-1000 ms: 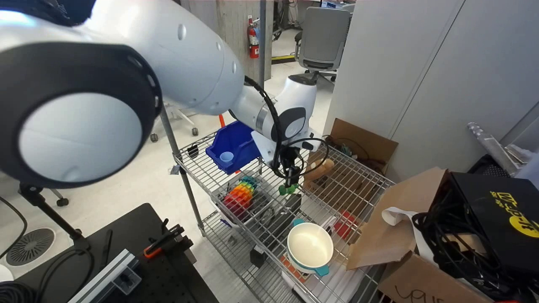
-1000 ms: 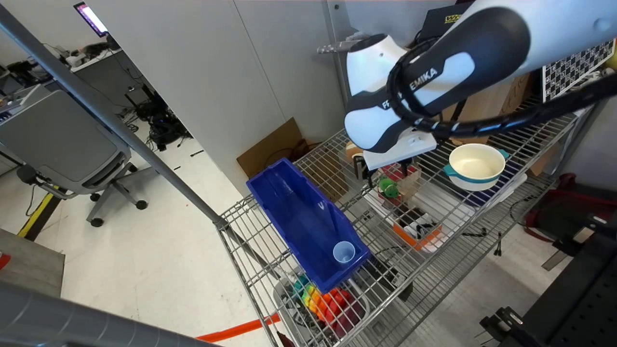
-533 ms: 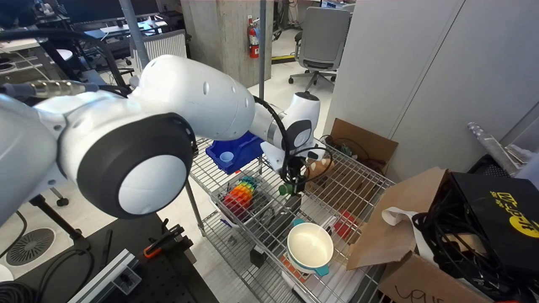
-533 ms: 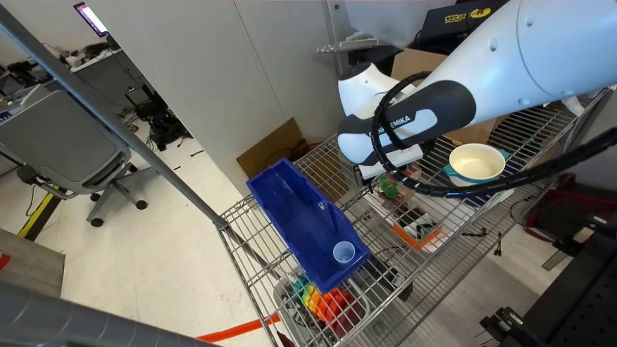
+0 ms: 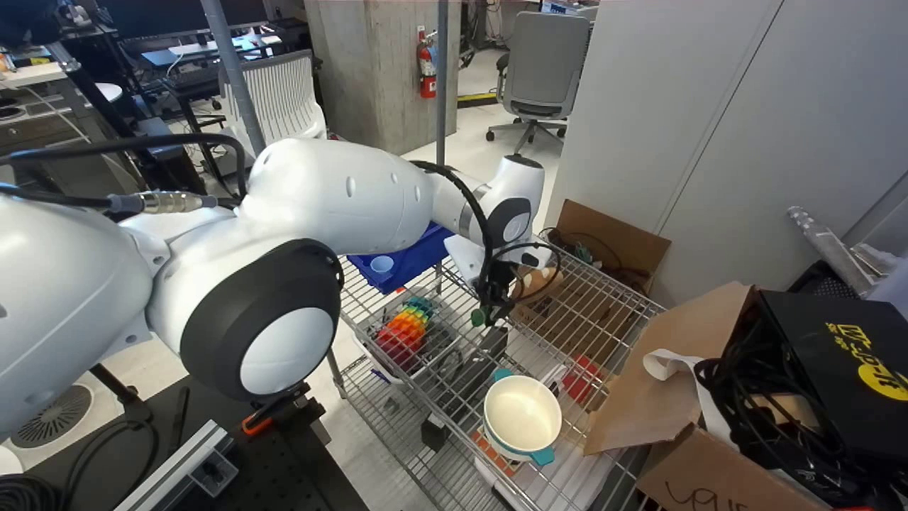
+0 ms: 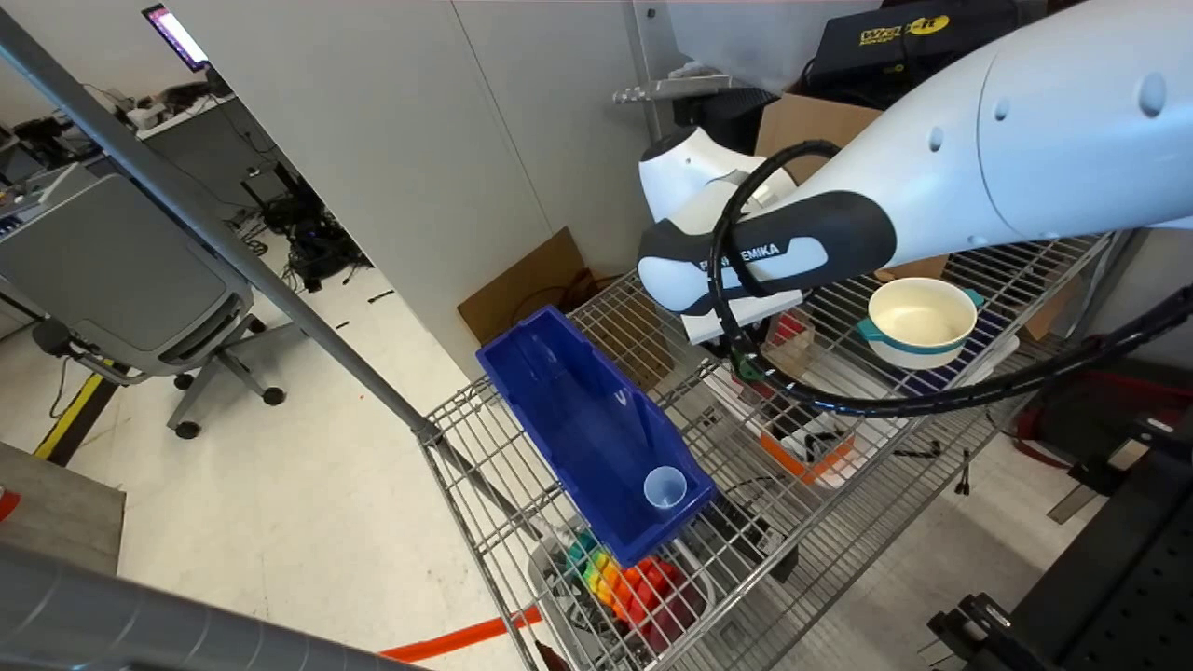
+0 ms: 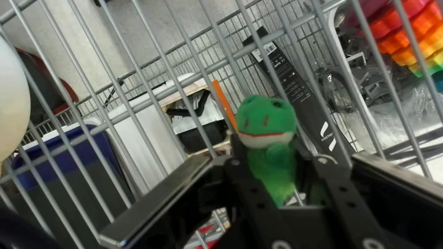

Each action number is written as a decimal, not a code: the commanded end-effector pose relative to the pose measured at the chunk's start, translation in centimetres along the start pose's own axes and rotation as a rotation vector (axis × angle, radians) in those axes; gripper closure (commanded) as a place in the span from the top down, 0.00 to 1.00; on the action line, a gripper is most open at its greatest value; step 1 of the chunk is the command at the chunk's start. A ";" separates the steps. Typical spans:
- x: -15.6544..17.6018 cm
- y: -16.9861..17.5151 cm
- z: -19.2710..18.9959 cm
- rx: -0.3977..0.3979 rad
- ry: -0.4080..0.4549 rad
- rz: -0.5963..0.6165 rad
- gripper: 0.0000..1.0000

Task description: Pick up the green toy and put it in the white bowl.

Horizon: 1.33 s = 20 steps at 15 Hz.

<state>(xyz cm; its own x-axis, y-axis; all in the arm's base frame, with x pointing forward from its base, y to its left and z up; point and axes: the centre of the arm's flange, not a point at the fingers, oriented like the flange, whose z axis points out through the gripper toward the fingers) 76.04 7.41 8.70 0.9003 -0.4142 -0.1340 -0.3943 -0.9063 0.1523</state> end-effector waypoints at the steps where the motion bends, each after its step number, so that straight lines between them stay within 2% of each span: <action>1: 0.5 -1.4 -2.9 -0.010 -0.006 -0.012 0.05; 3: -1.3 -0.1 -4.7 -0.017 -0.042 -0.031 0.00; 4: -1.6 0.3 -5.2 -0.023 -0.056 -0.040 0.04; 6: -2.2 2.6 -7.0 -0.028 -0.068 -0.055 0.01; 7: -1.8 3.9 -8.0 -0.035 -0.057 -0.023 0.03; 11: -0.4 9.9 -10.8 -0.105 -0.123 0.215 0.03; 14: -0.1 14.0 -11.1 -0.153 -0.161 0.370 0.03; 16: 0.2 16.1 -10.7 -0.183 -0.189 0.473 0.03; 20: 1.8 18.5 -6.9 -0.258 -0.250 0.667 0.03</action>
<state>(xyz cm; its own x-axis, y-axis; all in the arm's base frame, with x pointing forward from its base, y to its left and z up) 72.61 -8.29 19.64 0.5258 -0.8354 -0.1602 -0.7195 -0.5373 0.4401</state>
